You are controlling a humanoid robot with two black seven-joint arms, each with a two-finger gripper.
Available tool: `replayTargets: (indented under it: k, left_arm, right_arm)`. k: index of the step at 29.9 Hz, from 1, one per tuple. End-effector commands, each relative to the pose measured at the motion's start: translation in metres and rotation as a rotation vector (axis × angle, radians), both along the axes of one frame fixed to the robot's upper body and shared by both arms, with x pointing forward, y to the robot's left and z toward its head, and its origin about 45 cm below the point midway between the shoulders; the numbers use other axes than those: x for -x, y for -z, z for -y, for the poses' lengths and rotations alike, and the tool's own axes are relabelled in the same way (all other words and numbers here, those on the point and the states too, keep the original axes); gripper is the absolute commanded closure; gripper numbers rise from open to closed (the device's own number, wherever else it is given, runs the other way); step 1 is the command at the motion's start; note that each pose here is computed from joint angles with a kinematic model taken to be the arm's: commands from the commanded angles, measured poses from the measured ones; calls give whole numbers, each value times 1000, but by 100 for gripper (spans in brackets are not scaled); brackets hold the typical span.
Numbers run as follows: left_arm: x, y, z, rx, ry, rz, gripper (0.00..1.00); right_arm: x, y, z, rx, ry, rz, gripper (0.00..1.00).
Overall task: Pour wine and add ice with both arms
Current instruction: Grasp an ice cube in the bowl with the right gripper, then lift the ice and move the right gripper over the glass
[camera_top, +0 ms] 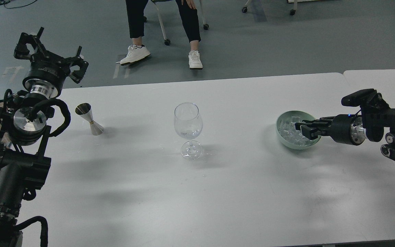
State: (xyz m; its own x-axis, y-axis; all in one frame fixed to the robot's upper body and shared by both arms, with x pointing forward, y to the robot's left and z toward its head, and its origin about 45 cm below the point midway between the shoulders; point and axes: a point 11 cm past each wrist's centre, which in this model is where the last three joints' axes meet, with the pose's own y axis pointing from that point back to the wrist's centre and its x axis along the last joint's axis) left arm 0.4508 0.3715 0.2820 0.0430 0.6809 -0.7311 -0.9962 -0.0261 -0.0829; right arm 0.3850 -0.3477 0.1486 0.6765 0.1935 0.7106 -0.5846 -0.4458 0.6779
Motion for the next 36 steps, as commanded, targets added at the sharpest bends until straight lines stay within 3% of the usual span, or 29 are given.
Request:
replayTargets:
  k: [1,7,17,28,36]
  left_arm:
    - [0,0,0,0,0,0,4]
    - [0,0,-1,-2,-1,0,4]
    - [0,0,-1,-2,-1,0,4]
    - [0,-2,-2,-6,-1,1,4]
    - [-1,-6,-5,-6,-6,7,4]
  right_arm:
    - [0,0,-1,-5,-2,0,89]
    - [0,-12,-6,-40,-21,32,89]
    - [-2,-88,-28,-159,-116,198,89]
    - [-22,-171,-123,-328,-320,386,92]
    - [-18,-164,-218,-412,-486,369,91]
